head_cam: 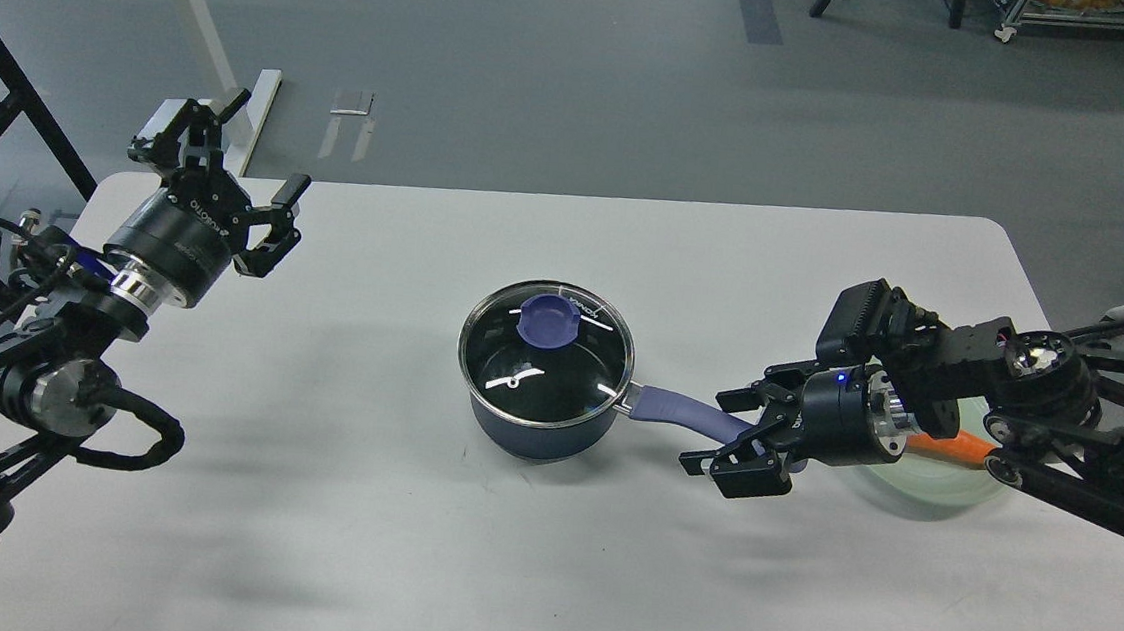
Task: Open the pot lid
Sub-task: 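Lower the right gripper onto the purple pot handle and grasp it, then reach the left gripper over the pot to the blue lid knob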
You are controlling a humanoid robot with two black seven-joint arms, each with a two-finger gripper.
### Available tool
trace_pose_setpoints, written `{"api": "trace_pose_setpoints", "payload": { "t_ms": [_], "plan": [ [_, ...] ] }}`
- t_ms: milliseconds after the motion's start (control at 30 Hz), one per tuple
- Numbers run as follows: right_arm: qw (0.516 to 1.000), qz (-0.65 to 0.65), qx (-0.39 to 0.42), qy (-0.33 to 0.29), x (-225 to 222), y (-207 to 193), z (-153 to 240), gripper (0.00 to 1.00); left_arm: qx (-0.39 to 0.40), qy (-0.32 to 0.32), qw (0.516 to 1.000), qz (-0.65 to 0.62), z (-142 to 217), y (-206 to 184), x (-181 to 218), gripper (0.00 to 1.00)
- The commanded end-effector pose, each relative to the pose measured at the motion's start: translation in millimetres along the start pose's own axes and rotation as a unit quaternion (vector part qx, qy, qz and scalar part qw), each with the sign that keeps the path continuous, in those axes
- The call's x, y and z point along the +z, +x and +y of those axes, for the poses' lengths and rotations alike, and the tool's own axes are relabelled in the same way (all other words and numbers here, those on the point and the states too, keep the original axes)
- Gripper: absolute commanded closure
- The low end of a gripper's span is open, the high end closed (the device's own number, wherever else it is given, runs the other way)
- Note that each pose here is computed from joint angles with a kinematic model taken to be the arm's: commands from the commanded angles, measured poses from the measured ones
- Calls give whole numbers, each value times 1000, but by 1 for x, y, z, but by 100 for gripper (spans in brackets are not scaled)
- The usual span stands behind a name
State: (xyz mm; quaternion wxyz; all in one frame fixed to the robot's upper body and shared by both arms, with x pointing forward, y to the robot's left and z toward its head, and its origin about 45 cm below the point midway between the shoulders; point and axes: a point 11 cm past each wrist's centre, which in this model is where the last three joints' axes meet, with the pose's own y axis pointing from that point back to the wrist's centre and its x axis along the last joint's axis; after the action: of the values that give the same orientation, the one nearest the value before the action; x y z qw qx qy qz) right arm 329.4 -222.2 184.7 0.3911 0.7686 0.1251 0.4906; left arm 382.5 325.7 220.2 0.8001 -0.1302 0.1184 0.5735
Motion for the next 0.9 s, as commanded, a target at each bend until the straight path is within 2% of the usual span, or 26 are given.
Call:
{"api": "trace_pose_setpoints", "payload": {
  "t_ms": [0,300,600,867],
  "plan": [
    [1000,11,-6,-8,4,-2,4,32,-4,1,1000,-1,-1,-3,-2,1],
    [1000,14,-20,-16,7,-11,9,42,-16,-3,1000,-15,-6,-7,3,1],
    [1000,19,-10,-20,9,-12,12,57,-16,-5,1000,-16,-7,-7,5,1],
    [1000,19,-8,-18,8,-11,12,65,-39,1,998,-46,-7,-11,6,1]
  ]
}}
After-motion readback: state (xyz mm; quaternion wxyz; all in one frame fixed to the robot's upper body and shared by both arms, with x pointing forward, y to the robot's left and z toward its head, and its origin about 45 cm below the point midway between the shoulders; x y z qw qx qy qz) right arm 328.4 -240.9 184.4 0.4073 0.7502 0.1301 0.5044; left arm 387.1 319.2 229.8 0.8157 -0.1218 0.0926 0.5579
